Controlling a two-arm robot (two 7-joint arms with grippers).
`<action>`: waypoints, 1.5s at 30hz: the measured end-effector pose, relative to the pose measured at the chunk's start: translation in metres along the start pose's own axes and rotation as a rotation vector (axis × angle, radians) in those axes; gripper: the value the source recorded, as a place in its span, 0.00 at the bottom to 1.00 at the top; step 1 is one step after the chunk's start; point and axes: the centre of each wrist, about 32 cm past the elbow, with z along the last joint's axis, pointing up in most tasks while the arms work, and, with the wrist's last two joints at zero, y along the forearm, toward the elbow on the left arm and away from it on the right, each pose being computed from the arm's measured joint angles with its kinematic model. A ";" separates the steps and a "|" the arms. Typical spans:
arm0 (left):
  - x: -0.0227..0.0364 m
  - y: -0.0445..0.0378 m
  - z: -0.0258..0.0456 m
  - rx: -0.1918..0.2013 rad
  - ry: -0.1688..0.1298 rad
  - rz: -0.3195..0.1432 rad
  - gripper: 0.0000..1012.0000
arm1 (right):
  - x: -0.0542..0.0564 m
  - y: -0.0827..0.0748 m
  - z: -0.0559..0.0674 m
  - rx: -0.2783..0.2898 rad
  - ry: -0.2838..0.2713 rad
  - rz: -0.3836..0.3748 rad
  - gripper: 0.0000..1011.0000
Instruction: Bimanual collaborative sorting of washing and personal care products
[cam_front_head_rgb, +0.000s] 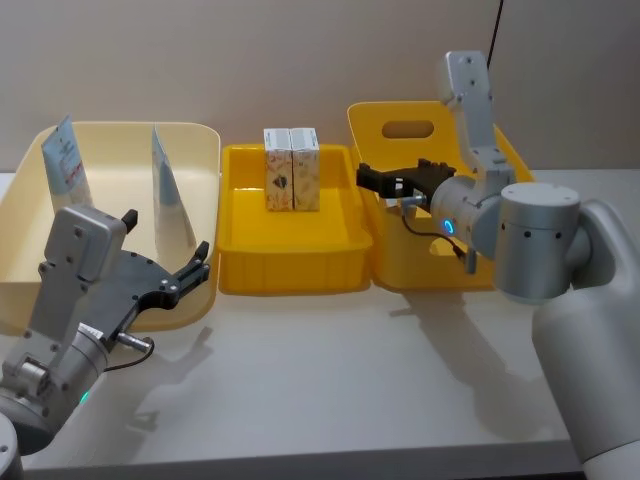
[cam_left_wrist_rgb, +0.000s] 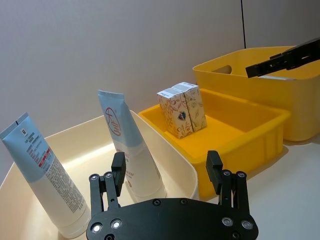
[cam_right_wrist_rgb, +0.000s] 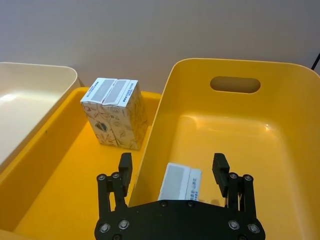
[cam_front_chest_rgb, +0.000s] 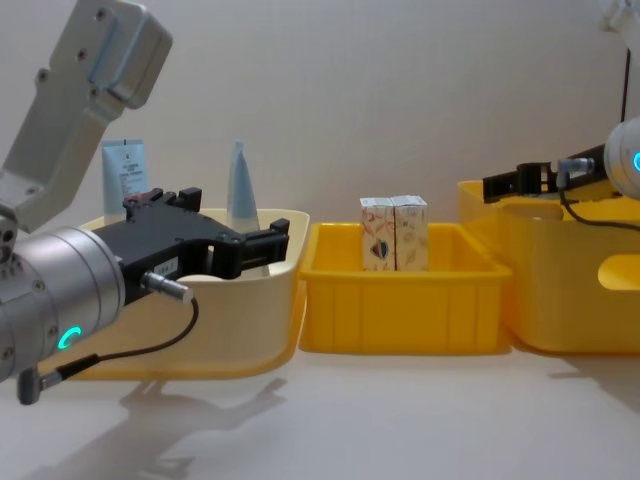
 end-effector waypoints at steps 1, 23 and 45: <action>0.0000 0.0000 0.0000 0.000 0.000 0.000 0.99 | 0.000 0.000 0.000 0.000 0.000 0.000 0.98; 0.0000 0.0000 0.0000 0.000 0.000 0.000 0.99 | 0.001 -0.018 0.000 0.150 -0.046 -0.017 0.99; 0.0092 -0.0149 0.0053 0.061 0.019 -0.019 0.99 | 0.001 -0.047 0.006 0.373 -0.123 -0.056 0.99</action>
